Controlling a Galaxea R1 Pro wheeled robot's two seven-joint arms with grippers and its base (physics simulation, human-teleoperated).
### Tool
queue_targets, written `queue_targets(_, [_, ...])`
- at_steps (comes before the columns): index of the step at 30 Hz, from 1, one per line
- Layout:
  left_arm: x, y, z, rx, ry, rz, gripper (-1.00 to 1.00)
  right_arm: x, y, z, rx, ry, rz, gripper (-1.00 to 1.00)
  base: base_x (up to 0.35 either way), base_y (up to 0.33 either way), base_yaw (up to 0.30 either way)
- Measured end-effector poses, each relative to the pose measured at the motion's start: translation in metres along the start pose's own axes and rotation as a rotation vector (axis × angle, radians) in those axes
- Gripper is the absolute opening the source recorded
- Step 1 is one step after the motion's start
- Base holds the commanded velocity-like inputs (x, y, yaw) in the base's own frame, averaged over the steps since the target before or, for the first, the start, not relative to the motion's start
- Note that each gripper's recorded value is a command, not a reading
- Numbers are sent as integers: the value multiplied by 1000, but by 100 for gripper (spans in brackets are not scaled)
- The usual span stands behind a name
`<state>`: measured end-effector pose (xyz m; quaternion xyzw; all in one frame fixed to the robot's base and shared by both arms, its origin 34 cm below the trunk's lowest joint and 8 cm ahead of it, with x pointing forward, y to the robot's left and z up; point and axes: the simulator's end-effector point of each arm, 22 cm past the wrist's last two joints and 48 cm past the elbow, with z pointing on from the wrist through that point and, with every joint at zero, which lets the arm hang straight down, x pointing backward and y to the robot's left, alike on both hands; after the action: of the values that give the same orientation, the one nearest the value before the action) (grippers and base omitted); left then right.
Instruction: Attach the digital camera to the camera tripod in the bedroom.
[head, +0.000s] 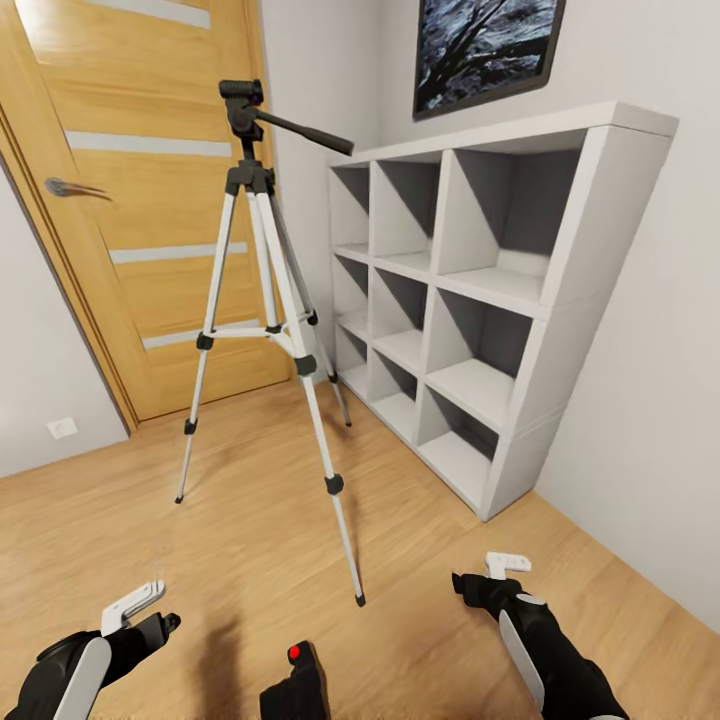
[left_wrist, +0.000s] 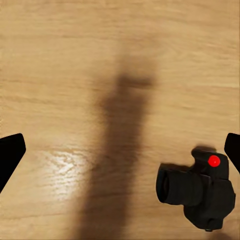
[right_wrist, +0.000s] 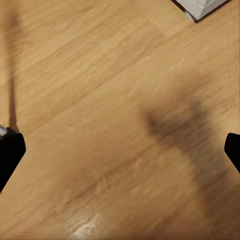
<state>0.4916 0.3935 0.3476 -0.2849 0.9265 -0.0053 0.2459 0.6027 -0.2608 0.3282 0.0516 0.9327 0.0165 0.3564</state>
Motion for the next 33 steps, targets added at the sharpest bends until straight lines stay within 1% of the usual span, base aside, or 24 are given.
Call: queue_targets(33, [42,20,38,-68,110,19,100,71,-7,34,16,142,-10,100,0,0,0])
